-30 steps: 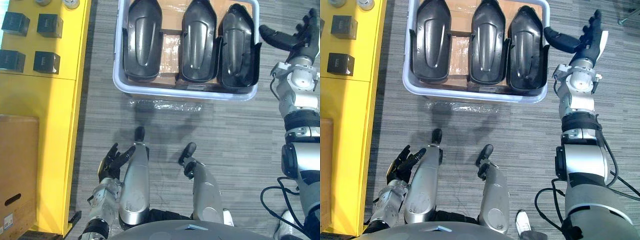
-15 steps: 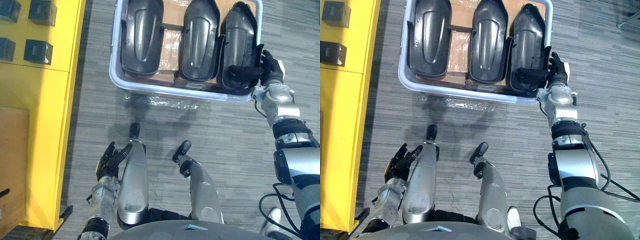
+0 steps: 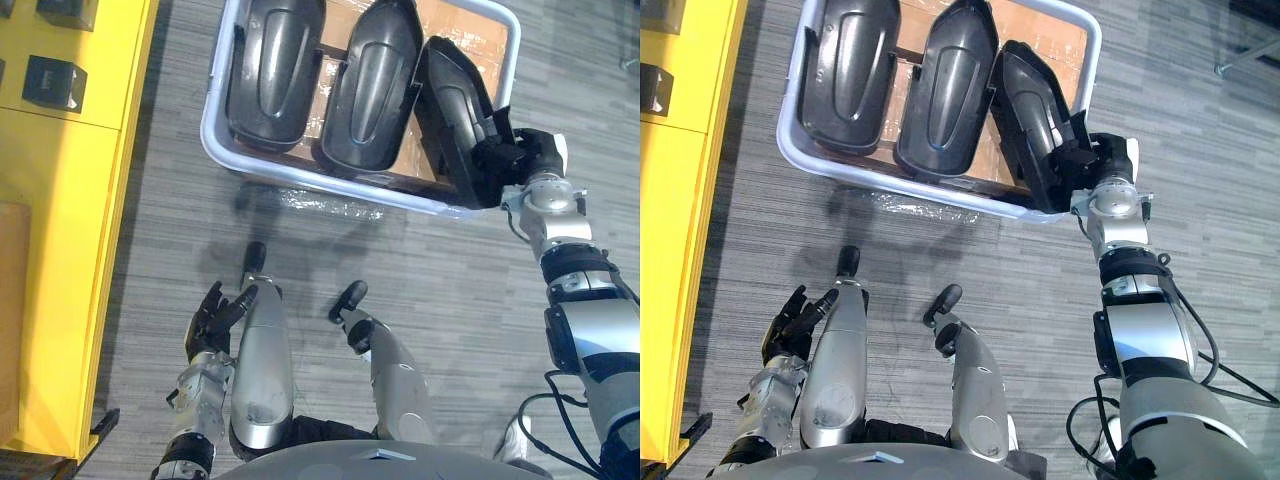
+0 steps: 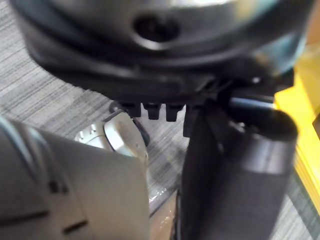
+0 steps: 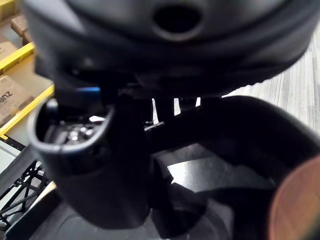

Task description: Walk over and take three plastic housings, then place them on the shelf

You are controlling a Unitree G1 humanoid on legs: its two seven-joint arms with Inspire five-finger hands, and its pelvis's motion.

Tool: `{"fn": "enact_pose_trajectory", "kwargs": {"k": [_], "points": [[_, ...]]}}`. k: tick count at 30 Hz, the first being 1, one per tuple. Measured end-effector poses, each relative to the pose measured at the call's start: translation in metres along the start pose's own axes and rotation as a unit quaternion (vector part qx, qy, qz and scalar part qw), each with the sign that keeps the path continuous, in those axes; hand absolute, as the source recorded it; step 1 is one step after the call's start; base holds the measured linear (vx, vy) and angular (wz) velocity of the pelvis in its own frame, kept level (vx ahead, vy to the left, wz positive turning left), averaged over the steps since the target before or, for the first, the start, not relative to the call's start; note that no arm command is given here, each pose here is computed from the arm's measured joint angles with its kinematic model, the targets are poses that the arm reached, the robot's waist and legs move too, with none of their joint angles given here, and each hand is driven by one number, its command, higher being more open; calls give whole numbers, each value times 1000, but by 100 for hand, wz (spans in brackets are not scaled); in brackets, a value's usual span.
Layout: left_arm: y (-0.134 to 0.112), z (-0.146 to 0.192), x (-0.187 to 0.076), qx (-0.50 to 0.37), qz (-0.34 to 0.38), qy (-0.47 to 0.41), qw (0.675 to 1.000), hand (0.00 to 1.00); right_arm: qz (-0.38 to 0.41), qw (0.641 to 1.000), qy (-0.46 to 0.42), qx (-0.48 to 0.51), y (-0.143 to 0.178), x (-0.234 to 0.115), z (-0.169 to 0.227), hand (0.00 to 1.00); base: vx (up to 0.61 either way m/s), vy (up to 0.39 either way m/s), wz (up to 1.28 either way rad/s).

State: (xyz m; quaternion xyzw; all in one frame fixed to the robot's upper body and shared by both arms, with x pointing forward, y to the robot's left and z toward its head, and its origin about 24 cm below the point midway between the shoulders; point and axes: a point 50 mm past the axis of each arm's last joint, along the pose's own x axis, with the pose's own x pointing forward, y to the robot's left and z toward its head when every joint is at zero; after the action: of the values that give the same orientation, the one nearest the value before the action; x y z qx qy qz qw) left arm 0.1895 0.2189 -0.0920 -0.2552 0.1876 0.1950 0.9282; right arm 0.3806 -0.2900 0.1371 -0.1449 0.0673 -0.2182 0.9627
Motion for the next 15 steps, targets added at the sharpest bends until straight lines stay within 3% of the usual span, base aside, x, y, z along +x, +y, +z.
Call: {"fn": "enact_pose_trajectory", "kwargs": {"k": [10,15], "points": [[-10,9,1,19,-39,-23,999,100,-31,999,43,0,16,-12,-38,0,53,-19,0],[-4,20,-7,13,-48,-50,998,100,-122,991,52,3,-5,-13,-45,0,80,15,-5]]}}
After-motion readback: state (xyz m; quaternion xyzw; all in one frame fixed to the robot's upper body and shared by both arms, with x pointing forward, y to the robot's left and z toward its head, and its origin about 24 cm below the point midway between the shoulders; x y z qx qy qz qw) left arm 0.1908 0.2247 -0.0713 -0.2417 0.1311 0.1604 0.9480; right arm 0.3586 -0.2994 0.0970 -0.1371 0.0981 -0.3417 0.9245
